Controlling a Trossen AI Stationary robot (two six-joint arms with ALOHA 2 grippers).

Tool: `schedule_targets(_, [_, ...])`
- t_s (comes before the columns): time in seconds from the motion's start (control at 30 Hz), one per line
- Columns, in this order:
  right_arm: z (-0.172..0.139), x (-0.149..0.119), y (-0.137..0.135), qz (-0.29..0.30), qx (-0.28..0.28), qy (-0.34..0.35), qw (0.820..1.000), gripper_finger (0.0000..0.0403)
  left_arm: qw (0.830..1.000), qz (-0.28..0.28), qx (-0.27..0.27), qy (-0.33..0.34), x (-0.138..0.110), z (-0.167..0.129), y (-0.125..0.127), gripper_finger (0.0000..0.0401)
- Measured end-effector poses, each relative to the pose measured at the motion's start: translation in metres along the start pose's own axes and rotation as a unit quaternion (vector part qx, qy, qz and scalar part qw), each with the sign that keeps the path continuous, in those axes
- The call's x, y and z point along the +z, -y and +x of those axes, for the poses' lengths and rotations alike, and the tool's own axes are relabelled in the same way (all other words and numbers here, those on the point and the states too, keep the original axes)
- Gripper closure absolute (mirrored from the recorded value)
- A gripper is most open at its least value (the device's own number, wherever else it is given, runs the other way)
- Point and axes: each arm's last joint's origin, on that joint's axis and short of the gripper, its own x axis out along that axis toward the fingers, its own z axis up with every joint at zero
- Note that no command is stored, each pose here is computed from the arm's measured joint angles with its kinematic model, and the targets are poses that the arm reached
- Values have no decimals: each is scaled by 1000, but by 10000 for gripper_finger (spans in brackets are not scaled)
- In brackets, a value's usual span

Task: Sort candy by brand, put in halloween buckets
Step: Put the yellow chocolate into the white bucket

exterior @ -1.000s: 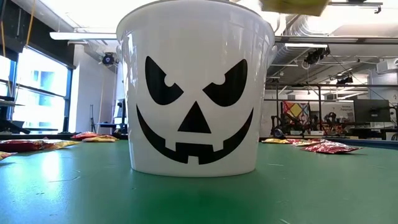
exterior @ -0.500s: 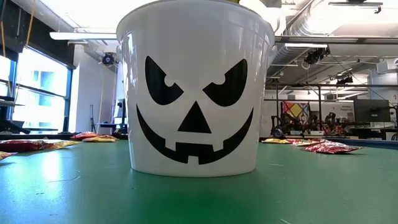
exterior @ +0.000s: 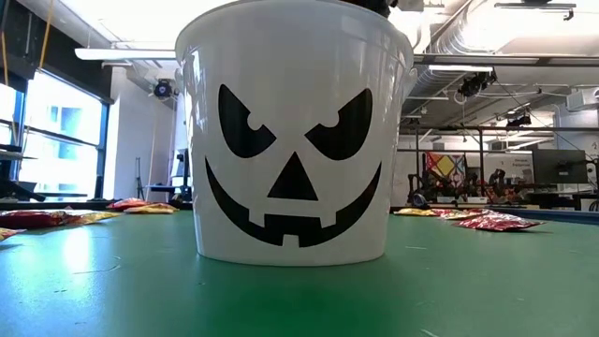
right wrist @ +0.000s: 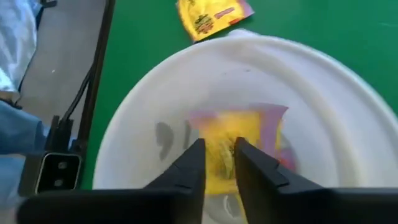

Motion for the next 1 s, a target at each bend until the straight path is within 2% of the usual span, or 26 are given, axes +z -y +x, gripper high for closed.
schedule_targets(0.17, [-8, 6, -3, -7, 0, -11, 1000, 273, 1000, 1, 2, -1, 0, 0, -1, 401])
schedule_targets(0.3, [-28, 19, -5, -36, -31, -30, 998, 260, 1000, 1, 5, 0, 1, 1, -3, 401])
schedule_targets(0.43, [-71, 37, -2, -43, -96, -53, 993, 287, 1000, -2, 11, 3, 4, 1, -7, 401])
schedule_targets(0.57, [-110, 46, 10, -42, -161, -70, 984, 348, 1000, -11, 11, 1, 6, 3, -12, 401])
schedule_targets(0.67, [-137, 46, 28, -27, -201, -75, 976, 393, 1000, -21, 11, -3, 9, 4, -18, 401])
schedule_targets(0.77, [-155, 37, 55, 4, -231, -72, 970, 394, 999, -24, 23, -2, 12, 5, -26, 401])
schedule_targets(0.87, [-166, 18, 89, 50, -250, -53, 966, 400, 999, -31, 29, -4, 16, 6, -35, 401])
schedule_targets(1.0, [-182, -23, 135, 131, -254, -8, 958, 402, 999, -33, 38, -1, 22, 7, -49, 401])
